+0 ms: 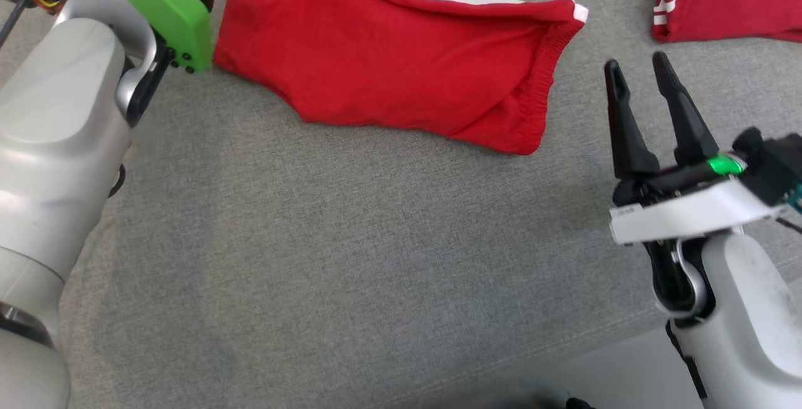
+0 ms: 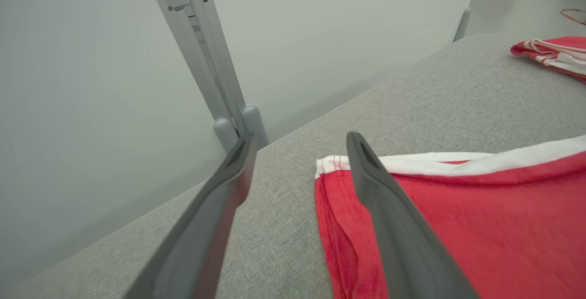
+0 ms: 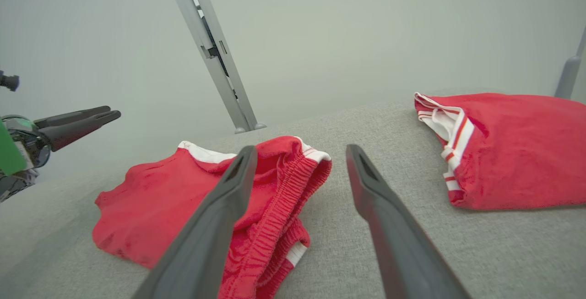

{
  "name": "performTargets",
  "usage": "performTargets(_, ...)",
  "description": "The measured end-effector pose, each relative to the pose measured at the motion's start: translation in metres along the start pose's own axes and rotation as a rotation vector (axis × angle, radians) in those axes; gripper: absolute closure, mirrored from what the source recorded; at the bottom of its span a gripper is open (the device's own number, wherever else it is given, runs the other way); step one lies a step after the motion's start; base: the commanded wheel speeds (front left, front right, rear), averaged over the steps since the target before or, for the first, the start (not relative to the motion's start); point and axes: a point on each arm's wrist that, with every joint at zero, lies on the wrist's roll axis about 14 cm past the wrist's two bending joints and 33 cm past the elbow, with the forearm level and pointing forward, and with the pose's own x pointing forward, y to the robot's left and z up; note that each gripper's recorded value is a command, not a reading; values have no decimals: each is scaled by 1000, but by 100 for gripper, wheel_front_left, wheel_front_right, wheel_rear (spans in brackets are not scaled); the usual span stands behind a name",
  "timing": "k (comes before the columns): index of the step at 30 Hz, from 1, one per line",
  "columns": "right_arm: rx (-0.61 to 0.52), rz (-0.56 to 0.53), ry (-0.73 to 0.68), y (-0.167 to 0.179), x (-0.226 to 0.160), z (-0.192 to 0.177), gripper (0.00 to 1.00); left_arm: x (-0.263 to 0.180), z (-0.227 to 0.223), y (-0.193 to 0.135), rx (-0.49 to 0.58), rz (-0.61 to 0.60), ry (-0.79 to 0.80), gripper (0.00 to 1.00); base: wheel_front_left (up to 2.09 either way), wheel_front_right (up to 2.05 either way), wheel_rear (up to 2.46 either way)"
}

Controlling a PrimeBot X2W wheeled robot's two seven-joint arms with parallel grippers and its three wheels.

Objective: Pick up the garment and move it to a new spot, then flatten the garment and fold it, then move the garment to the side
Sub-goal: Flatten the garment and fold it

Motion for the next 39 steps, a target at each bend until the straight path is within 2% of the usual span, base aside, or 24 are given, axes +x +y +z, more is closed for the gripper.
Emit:
performTargets(6,-1,-34,-17,0,-28,7,0,-11,-20,-4,-21,-10,79,0,0,0,0)
performTargets(9,1,-52,-17,-2,-36,8,0,-15,-39,-16,-79,-37,152,0,0,0,0)
performTargets(18,-13,-55,1,-1,-35,2,0,-28,-93,-39,-181,-93,352,0,0,0,0)
performTargets(24,-19,-69,16,-6,-37,-2,0,-31,-108,-42,-205,-94,409,0,0,0,0)
performTargets(25,-19,-69,15,-6,-37,-2,0,-31,-108,-44,-223,-95,411,42,0,0,0)
performTargets(26,-20,-70,14,-6,-37,-1,0,-31,-107,-49,-242,-100,407,100,0,0,0)
performTargets(32,-22,-55,11,-1,-37,0,0,-40,-100,-59,-256,-104,347,100,0,0,0)
performTargets(39,-19,-33,-3,9,-46,9,0,-71,-91,-70,-287,-78,285,100,0,0,0)
